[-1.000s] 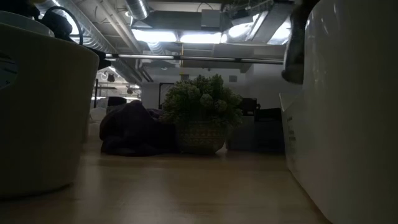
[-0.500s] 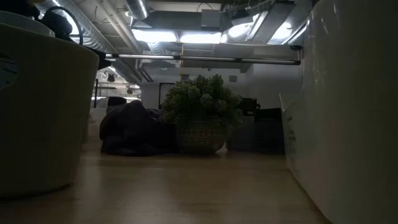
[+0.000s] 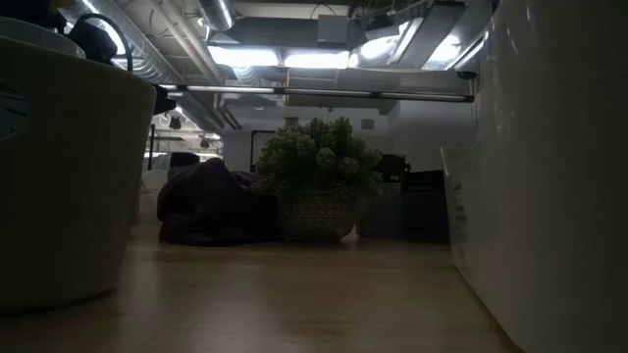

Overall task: Sort spices by type
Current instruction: Put the yellow seasoning can into the white bin

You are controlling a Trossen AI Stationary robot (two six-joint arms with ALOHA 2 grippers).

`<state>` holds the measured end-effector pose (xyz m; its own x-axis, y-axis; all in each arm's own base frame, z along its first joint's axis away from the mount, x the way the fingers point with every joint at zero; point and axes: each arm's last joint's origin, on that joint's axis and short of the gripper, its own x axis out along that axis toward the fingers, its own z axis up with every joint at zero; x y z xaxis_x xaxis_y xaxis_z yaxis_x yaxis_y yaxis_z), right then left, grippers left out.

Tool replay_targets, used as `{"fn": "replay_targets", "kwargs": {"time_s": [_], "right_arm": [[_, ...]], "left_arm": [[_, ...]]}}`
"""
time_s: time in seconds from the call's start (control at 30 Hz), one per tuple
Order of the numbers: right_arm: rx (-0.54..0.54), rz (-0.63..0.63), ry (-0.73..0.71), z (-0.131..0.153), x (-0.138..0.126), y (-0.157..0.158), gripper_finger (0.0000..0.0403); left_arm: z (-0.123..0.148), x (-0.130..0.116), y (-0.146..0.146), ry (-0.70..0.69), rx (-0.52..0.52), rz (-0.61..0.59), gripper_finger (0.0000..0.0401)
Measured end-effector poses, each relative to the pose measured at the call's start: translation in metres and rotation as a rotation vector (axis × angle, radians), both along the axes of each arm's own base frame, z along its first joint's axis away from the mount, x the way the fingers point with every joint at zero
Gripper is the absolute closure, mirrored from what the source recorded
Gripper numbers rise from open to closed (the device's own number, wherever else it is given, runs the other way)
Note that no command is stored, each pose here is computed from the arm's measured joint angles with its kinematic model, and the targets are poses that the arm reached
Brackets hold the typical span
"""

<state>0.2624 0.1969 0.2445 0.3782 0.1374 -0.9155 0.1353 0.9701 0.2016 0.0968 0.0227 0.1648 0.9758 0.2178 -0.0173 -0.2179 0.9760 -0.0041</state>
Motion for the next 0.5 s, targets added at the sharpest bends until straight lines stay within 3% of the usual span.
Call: {"fn": "replay_targets", "kwargs": {"time_s": [0.2,0.5], "right_arm": [[-0.04,0.004,0.049,-0.016,0.005,0.003,0.0169],[-0.043,0.005,0.053,-0.018,0.005,0.004,0.0148]], "left_arm": [[0.0,0.0,0.0,0.003,-0.001,0.0,0.0208],[0.0,0.0,0.0,0.005,-0.001,0.0,0.0208]]}}
